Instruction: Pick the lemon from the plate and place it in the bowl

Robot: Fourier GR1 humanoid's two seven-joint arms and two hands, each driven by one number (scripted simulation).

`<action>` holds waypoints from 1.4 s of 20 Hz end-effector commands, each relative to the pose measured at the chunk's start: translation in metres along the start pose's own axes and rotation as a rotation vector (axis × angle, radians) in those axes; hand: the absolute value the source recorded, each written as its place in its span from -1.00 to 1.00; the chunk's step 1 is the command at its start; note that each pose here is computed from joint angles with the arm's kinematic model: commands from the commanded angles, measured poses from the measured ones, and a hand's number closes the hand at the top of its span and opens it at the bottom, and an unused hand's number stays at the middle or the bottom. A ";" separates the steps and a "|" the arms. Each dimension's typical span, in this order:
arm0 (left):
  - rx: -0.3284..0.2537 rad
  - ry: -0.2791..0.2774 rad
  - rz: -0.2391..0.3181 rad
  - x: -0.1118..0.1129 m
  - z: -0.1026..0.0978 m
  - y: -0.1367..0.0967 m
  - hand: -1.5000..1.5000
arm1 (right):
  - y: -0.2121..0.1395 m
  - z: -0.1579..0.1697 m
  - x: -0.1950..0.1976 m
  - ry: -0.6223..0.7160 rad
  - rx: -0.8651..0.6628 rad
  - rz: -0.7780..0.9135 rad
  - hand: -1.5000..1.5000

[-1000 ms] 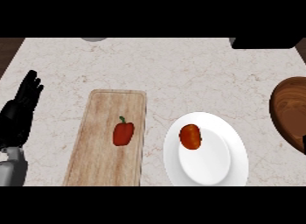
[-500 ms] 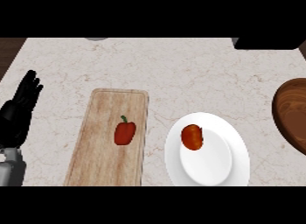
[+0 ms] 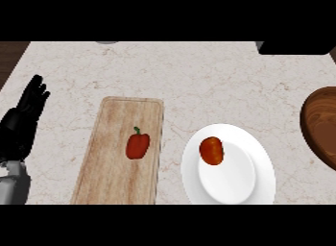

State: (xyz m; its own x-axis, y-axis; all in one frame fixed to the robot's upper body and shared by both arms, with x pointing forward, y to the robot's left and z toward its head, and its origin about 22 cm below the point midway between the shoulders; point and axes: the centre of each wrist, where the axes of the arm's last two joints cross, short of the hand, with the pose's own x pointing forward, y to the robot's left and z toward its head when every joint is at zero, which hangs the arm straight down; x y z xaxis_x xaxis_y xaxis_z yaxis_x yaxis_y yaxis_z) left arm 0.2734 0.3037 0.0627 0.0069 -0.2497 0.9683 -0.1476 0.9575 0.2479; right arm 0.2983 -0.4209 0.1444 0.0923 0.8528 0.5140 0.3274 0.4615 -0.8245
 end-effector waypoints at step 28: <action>0.024 -0.009 -0.001 -0.003 0.000 -0.017 0.00 | -0.097 0.062 -0.193 0.206 -0.029 -0.797 -1.00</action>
State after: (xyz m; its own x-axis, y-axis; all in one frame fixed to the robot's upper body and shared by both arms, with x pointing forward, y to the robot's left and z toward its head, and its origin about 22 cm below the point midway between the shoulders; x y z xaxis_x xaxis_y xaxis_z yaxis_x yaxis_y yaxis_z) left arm 0.2781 0.3012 0.0573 0.0045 -0.2446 0.9696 -0.1633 0.9564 0.2421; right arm 0.2370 -0.5857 0.1087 -0.0045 0.2521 0.9677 0.3864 0.8930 -0.2308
